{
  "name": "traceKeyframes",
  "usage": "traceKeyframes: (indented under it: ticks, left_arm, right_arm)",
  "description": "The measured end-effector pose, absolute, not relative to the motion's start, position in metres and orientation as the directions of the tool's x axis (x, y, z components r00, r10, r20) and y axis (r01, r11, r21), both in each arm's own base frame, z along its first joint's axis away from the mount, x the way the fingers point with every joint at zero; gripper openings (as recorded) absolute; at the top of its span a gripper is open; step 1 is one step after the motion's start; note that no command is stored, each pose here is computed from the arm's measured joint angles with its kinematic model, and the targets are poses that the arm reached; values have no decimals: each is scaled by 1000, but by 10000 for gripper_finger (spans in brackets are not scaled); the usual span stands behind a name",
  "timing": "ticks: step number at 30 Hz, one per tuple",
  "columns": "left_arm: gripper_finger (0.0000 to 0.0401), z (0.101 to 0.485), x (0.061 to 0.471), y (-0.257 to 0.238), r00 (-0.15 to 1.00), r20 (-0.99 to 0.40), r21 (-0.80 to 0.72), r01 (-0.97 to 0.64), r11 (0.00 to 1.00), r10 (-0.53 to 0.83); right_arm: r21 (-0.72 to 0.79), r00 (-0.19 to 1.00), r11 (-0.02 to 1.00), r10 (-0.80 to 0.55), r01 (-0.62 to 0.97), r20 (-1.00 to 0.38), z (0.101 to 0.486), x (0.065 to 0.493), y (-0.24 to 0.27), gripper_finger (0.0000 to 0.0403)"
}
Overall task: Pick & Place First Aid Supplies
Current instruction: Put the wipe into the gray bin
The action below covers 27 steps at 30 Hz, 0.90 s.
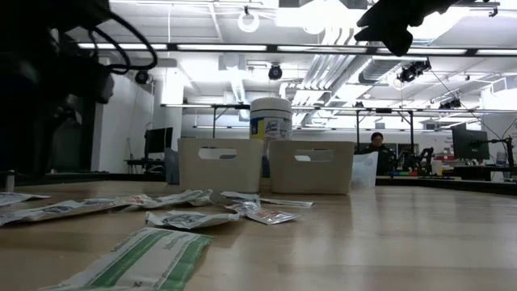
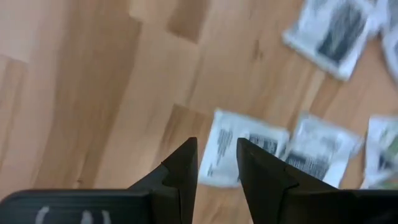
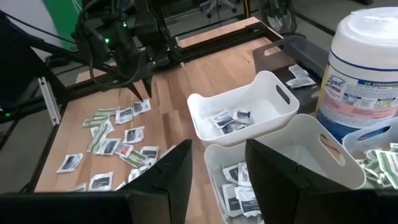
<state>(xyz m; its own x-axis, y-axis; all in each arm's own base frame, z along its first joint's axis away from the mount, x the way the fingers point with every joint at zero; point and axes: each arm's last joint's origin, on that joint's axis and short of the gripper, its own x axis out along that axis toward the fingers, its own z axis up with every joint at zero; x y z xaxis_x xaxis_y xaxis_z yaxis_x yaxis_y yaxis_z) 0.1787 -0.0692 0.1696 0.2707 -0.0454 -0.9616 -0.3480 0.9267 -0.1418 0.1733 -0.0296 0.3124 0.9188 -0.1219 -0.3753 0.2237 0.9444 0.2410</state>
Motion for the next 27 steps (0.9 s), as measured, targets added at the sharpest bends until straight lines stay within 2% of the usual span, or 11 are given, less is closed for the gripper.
traceKeyframes:
  ticks: [6,12,27]
  left_arm:
    - [110,161,170,-75,229,-971,-111,-167,980,-71]
    - [110,152,164,-72,203,-978,-70,-64,995,-56]
    - [109,128,152,-66,210,-977,-64,-77,995,-46]
  right_arm:
    - [240,919,945,-121,223,-375,312,173,-30,142]
    - [239,919,945,-121,222,-375,312,173,-30,142]
    - [238,915,944,-126,230,-383,312,173,-30,142]
